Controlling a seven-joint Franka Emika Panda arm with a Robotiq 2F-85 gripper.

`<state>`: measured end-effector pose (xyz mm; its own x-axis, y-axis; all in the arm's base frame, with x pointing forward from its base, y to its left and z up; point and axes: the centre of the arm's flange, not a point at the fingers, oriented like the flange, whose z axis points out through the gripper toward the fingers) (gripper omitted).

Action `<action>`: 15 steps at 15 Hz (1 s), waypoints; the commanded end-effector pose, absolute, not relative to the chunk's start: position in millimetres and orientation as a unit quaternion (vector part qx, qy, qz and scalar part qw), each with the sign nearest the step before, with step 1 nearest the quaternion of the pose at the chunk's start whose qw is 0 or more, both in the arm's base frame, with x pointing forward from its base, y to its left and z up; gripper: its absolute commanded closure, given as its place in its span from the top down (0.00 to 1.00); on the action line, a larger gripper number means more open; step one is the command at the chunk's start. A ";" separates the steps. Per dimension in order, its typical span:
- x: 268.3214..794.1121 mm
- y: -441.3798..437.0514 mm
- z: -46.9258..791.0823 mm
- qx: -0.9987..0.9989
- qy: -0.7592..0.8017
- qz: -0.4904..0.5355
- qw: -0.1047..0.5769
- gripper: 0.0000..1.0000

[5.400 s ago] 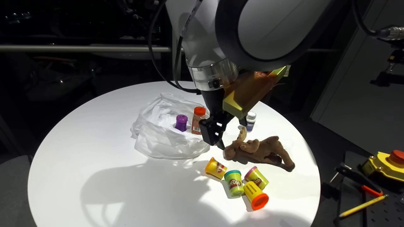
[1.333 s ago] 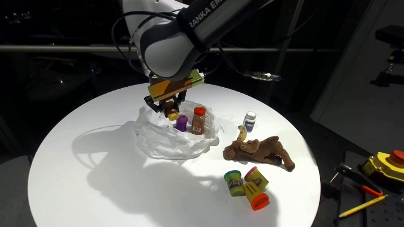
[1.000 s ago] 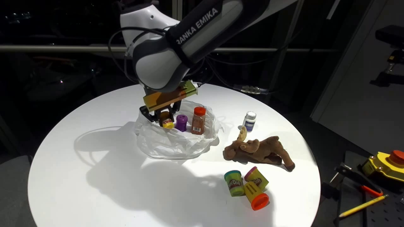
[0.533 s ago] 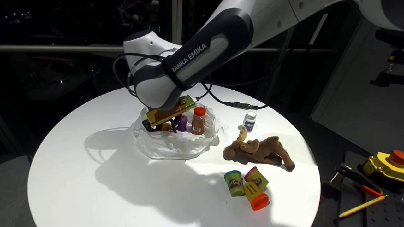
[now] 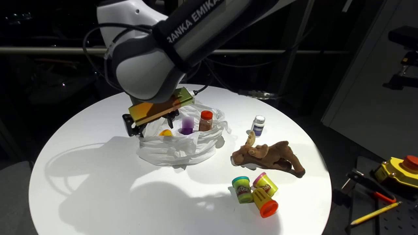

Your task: Pick up all the objects on the table and put them on the plastic

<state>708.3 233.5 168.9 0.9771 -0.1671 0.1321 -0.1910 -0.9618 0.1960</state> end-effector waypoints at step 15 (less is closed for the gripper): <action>440.2 240.1 160.5 0.960 -0.258 0.038 0.098 1.00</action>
